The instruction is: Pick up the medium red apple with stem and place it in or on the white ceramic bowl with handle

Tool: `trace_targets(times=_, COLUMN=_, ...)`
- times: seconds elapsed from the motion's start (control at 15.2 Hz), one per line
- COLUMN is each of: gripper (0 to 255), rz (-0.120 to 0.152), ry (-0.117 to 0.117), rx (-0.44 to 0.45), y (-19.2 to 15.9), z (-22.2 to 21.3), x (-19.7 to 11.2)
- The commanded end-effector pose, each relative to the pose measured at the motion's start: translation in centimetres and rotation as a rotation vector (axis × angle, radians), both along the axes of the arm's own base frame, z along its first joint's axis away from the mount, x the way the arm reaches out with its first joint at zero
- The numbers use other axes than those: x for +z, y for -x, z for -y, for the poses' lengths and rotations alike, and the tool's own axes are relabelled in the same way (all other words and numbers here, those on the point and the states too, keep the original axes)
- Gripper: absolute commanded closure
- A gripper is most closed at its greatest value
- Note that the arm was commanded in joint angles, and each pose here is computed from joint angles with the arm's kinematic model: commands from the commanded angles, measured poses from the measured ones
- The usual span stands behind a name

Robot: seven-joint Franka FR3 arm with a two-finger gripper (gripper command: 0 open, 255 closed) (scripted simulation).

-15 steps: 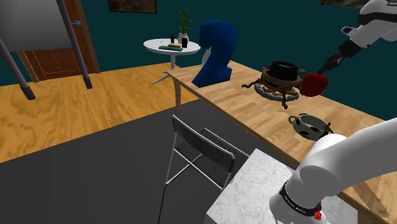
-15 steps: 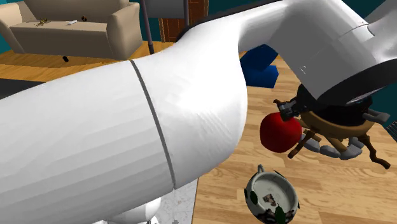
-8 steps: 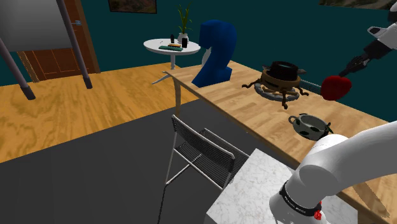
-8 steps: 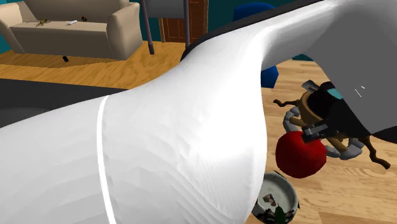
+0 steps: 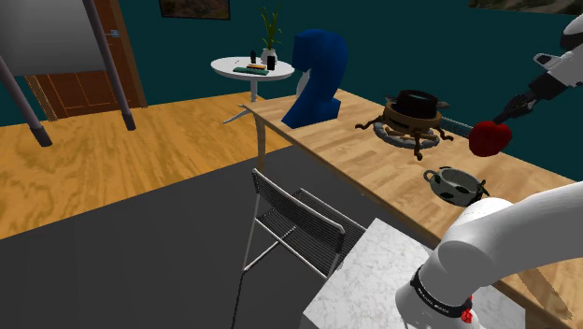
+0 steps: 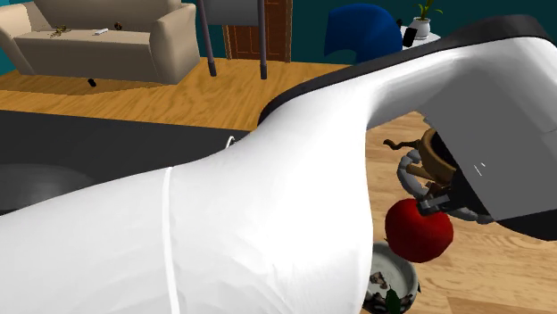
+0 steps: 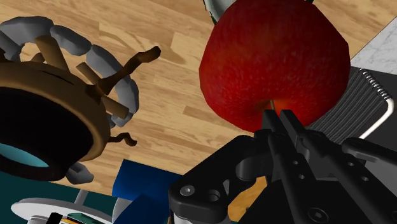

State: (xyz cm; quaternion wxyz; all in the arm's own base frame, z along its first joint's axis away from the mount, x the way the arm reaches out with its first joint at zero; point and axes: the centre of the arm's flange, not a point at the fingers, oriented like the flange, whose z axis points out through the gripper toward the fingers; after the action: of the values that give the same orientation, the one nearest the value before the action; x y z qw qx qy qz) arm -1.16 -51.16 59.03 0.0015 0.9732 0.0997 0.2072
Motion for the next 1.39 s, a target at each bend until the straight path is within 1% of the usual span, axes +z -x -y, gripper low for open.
trace_targets(times=0.0, gripper=255, rz=0.0, ry=0.0, rx=0.0, y=0.0, z=0.0, x=-1.1)
trace_targets(times=1.12, gripper=255, rz=0.0, ry=0.0, rx=0.0, y=0.0, z=0.0, x=-10.0)
trace_targets(times=1.32, gripper=255, rz=0.0, ry=0.0, rx=0.0, y=0.0, z=0.0, x=-10.2)
